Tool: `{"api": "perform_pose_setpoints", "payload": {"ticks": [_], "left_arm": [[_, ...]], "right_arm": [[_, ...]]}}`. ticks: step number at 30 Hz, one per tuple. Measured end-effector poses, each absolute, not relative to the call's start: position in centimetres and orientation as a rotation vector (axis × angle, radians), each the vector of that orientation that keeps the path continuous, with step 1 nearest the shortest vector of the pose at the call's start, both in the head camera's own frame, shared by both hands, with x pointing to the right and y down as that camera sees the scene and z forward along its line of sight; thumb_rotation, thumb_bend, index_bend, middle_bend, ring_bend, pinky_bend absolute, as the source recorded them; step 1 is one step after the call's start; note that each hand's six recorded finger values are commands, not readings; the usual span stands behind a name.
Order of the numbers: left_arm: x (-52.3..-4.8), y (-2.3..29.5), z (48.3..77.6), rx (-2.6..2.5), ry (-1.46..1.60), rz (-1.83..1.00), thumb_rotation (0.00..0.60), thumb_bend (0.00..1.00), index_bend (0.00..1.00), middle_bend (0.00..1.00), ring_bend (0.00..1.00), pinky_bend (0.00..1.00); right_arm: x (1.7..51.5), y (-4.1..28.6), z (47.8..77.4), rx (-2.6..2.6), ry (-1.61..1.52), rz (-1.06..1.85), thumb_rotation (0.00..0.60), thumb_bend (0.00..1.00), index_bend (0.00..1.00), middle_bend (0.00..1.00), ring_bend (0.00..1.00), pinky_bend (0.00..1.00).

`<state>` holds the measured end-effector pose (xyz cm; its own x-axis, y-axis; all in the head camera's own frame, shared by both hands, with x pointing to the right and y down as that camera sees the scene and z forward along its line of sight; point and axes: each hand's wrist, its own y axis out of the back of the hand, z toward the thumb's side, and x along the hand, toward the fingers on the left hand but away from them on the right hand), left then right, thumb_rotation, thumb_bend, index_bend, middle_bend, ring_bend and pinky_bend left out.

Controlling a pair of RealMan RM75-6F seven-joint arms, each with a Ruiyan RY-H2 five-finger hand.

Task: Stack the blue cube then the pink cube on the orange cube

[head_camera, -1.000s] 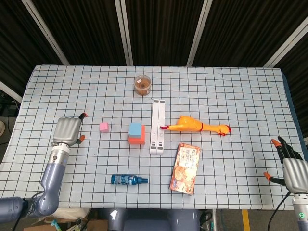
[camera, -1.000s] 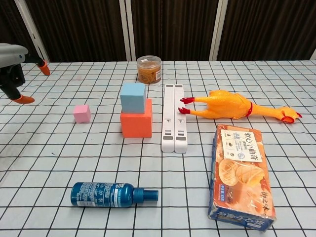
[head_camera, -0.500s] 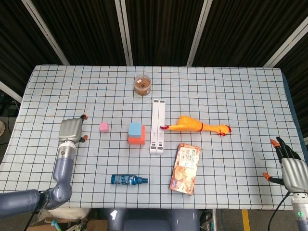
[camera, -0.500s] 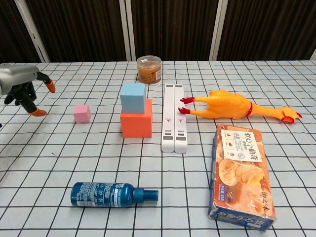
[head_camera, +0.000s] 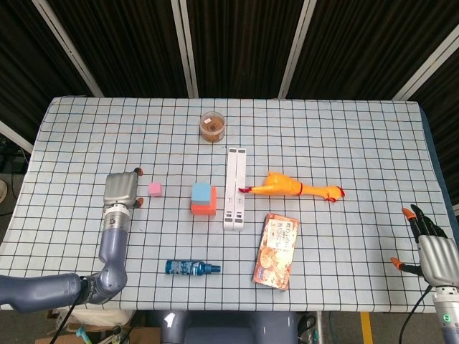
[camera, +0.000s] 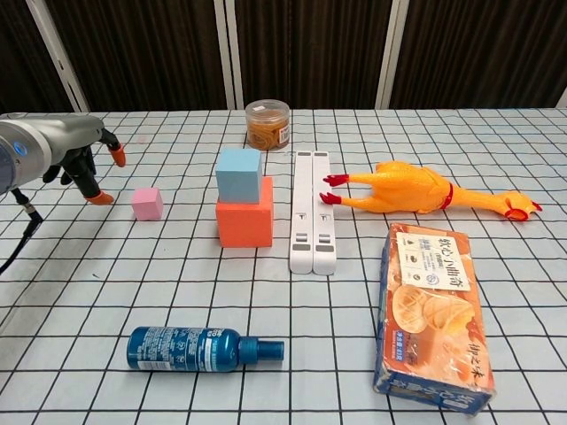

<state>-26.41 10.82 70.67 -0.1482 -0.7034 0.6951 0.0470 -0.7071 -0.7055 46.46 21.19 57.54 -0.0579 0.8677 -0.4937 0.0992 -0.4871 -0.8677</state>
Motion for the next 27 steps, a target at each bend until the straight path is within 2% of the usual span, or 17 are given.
{"api": "perform_pose_setpoints", "payload": {"ticks": [27], "left_arm": [[-24.7,10.6,72.9,-1.578,0.649,-1.914,0.6,0.33,0.31,0.92,0.73,0.74]], "right_arm": [[46.6,21.2,57.7,-1.608,-1.042,1.615,0.6,0.04,0.1,0.05,0.15,0.25]]}}
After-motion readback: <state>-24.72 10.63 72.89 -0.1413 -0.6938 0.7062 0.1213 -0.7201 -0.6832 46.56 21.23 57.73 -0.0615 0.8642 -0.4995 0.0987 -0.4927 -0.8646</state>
